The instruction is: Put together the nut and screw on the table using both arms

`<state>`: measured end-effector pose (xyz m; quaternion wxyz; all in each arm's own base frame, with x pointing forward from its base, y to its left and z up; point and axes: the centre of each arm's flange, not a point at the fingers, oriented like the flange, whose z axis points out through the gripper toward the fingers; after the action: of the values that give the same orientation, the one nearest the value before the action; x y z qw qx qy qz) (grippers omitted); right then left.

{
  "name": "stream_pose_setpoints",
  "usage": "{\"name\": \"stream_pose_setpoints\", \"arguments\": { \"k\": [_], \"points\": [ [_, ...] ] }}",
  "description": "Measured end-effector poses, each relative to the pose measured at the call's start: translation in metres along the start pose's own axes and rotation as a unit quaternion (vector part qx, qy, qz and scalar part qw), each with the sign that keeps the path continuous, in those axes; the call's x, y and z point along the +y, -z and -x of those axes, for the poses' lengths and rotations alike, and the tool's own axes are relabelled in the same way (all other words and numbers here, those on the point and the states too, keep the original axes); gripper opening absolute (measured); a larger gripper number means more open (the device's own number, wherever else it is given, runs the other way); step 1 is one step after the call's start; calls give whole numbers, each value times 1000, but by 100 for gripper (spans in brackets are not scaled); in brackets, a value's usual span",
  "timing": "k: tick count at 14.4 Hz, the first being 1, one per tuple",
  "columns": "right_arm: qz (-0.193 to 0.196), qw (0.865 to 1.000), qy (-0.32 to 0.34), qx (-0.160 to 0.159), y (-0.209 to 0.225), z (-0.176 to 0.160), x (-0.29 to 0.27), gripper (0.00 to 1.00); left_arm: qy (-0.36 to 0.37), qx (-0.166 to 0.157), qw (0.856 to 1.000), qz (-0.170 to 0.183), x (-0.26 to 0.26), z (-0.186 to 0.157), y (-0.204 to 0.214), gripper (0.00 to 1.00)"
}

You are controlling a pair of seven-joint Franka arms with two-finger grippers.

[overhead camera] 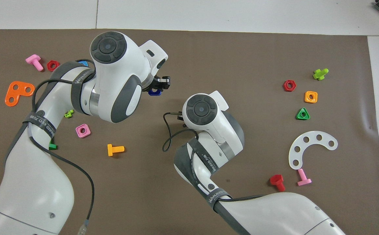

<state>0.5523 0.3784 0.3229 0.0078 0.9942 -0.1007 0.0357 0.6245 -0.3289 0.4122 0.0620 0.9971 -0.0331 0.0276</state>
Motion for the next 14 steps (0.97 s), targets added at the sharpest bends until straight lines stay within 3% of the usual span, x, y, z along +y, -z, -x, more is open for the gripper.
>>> {"name": "stream_pose_setpoints", "arguments": {
  "k": [6, 7, 12, 14],
  "points": [
    [5, 1000, -3, -4, -3, 9, -7, 19, -15, -20, 1000, -6, 34, 17, -18, 46],
    [5, 1000, -4, -4, -3, 9, -7, 25, -17, -23, 1000, -8, 37, 19, -19, 46],
    [-9, 1000, -17, 11, 37, -7, 9, 81, -24, -30, 999, -9, 52, 28, -21, 46],
    [-14, 1000, -15, 18, 68, -17, 31, 98, -28, -33, 999, -10, 69, 38, -25, 46]
  ]
}}
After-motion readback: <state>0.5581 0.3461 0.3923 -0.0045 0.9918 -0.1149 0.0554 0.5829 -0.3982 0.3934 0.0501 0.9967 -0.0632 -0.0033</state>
